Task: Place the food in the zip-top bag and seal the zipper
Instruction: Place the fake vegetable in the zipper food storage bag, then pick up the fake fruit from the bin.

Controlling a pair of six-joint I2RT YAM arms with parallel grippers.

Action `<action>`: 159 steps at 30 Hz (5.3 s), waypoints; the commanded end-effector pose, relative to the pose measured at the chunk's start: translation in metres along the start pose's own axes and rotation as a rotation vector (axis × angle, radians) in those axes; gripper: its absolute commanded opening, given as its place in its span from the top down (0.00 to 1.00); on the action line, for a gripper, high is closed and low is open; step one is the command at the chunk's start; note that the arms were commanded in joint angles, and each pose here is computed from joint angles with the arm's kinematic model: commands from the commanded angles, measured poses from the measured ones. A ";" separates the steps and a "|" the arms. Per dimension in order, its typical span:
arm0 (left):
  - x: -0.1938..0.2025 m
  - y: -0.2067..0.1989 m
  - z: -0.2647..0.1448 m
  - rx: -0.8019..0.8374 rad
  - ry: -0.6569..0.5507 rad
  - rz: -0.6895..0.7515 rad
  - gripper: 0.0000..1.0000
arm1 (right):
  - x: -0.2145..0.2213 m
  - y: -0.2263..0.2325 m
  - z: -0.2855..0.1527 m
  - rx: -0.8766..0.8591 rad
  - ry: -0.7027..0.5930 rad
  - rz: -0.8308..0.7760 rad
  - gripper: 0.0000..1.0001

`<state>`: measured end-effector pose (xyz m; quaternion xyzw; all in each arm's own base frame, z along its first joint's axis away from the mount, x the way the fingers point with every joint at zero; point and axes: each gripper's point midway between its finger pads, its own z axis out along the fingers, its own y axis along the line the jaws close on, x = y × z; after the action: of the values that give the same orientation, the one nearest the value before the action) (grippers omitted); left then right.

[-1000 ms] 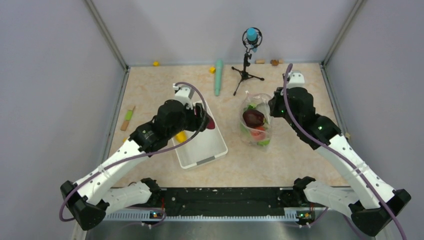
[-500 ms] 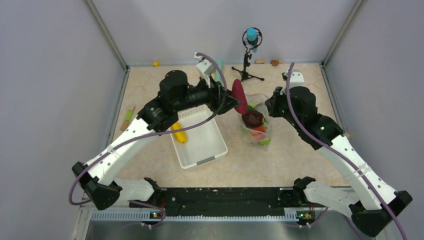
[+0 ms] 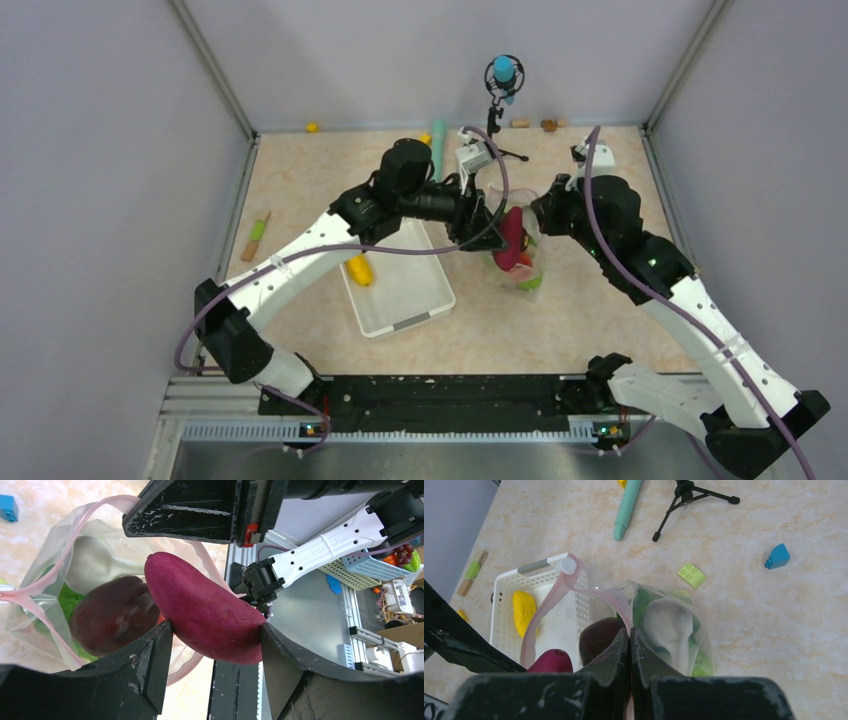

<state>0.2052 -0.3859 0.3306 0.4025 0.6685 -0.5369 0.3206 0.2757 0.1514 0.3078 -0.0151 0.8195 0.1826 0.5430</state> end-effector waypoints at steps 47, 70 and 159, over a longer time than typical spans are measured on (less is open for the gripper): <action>-0.014 0.043 0.042 -0.320 -0.047 0.028 0.14 | -0.055 0.014 -0.027 -0.091 -0.245 0.156 1.00; -0.016 0.047 -0.078 -0.738 -0.269 -0.038 0.03 | -0.042 -0.001 -0.021 -0.016 -0.212 0.102 1.00; 0.214 0.277 -0.170 -1.641 0.098 -0.671 0.25 | -0.032 -0.015 -0.006 0.072 -0.180 0.053 1.00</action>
<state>0.3314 -0.1533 0.0358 -0.1425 0.9505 0.0768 0.2652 0.2805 0.1338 0.3211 0.0334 0.7895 0.1713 0.5884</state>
